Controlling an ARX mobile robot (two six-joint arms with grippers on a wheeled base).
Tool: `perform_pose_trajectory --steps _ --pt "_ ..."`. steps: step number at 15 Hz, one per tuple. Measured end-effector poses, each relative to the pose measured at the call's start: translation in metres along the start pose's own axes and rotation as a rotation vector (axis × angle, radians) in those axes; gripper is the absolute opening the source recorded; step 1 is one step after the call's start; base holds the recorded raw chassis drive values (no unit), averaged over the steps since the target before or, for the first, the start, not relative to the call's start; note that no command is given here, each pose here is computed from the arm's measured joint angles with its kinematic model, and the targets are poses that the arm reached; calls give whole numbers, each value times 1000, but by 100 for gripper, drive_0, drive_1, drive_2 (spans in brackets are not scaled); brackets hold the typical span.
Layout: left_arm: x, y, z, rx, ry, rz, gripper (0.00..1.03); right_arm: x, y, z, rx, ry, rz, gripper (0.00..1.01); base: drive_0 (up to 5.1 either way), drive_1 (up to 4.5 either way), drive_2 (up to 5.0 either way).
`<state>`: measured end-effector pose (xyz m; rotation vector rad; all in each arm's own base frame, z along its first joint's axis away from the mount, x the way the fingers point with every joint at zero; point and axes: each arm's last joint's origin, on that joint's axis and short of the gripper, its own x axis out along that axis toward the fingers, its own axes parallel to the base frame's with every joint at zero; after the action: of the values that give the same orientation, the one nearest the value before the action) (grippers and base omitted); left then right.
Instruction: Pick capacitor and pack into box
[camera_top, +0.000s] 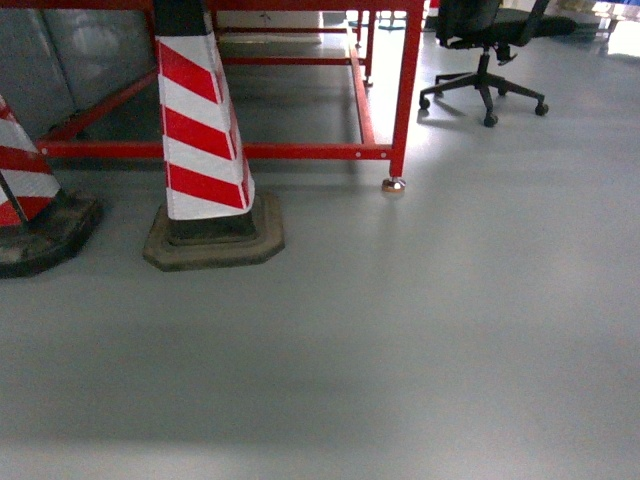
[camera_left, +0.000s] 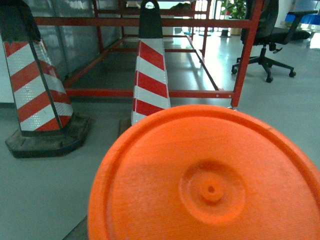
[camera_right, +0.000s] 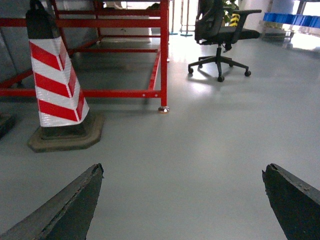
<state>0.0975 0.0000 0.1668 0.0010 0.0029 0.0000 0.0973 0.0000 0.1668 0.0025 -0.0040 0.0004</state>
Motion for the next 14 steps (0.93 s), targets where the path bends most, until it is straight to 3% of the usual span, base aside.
perform_pose_trajectory --steps 10,14 --pt "0 0 0 0 2 0 43 0 0 0 0 3 0 98 -497 249 249" --pt "0 0 0 0 -3 3 43 0 0 0 0 3 2 98 -64 30 30"
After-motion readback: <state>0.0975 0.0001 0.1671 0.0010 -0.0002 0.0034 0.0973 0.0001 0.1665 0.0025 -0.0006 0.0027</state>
